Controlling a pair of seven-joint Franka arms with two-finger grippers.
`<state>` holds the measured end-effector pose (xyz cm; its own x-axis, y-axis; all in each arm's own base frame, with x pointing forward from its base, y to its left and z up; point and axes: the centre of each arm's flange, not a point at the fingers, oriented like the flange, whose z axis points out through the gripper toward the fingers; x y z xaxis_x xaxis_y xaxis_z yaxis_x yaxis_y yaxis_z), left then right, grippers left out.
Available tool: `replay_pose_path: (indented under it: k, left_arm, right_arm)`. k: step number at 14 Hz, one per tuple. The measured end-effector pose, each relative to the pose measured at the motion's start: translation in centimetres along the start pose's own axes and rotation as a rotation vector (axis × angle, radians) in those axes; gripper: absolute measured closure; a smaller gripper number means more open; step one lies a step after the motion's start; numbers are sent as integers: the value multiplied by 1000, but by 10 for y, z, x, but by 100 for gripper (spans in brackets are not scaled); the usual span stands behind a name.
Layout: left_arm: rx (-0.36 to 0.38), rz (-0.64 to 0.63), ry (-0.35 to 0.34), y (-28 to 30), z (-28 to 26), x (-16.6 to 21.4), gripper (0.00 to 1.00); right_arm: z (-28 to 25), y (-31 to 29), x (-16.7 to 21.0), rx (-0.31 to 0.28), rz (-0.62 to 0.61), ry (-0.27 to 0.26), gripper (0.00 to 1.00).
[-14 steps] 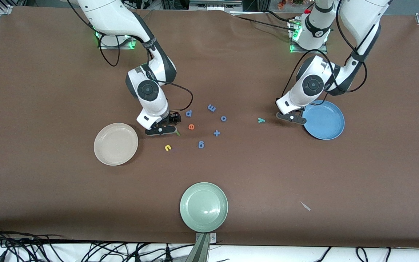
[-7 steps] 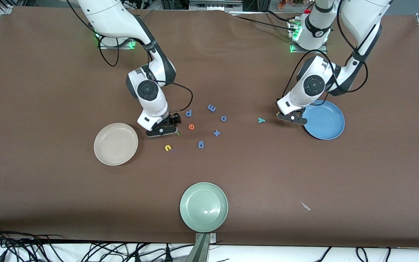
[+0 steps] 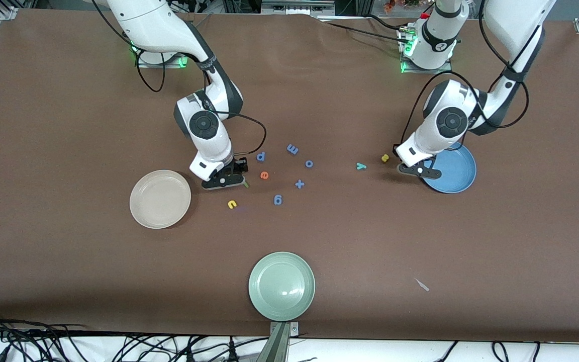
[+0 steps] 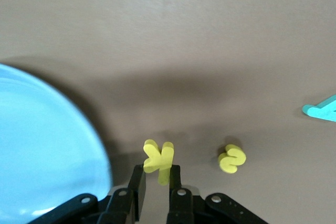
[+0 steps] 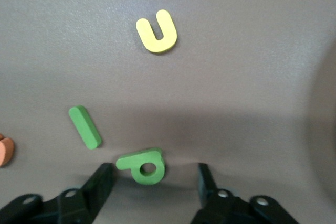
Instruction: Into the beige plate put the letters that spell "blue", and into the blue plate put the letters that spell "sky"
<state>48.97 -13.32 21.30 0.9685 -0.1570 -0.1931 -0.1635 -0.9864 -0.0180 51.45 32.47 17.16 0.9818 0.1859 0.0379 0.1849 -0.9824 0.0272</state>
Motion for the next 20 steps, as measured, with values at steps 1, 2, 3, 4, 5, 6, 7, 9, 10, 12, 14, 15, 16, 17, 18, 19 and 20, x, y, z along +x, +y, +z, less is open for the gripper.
replay_pose_path:
  k: [1,2,3,4,5,6,7,9,10,12,14,15,16,17,18,19,20]
  left_arm:
    - [8,-2,-20,-2,-12,5,78]
    - [5,-1,-32,-5,-25,10,78]
    - [-9,7,-40,-11,-37,13,78]
    - [-23,21,-40,-26,-46,14,78]
    - [-33,38,-42,-47,-51,13,78]
    - [-41,52,-50,-67,-51,11,78]
    - [-49,55,-57,-82,-48,9,78]
    - [-65,36,-79,-103,-37,5,78]
    - [-74,23,-92,-111,-30,2,78]
    - [-84,10,-121,-125,-14,-3,78]
    - [-69,21,-140,-135,-4,-5,78]
    - [-67,26,-150,-136,2,-6,78]
    - [-71,28,-157,-136,6,-6,71]
    - [-76,27,-160,-136,11,-6,63]
    - [-79,25,-161,-137,13,-5,55]
    - [-80,23,-160,-137,13,-5,44]
    - [-79,21,-158,-136,12,-4,39]
  right_arm:
    - [-2,0,1,1,1,2,41]
    - [-2,0,0,1,1,2,41]
    - [-3,0,1,2,1,4,46]
    - [-5,0,1,3,1,7,58]
    - [-6,0,2,4,1,8,67]
    - [-6,0,2,4,0,8,68]
    - [-6,1,2,3,0,9,72]
    - [-6,6,4,-1,2,11,72]
    - [-6,9,5,-3,3,12,72]
    - [-8,11,9,-4,6,19,68]
    - [-18,8,18,0,9,31,50]
    - [-26,7,25,2,11,33,39]
    - [-33,5,33,3,13,35,30]
    - [-40,4,38,6,22,39,26]
    - [-42,3,43,7,43,41,26]
    - [-41,2,47,8,68,45,26]
    - [-37,-1,52,8,92,49,26]
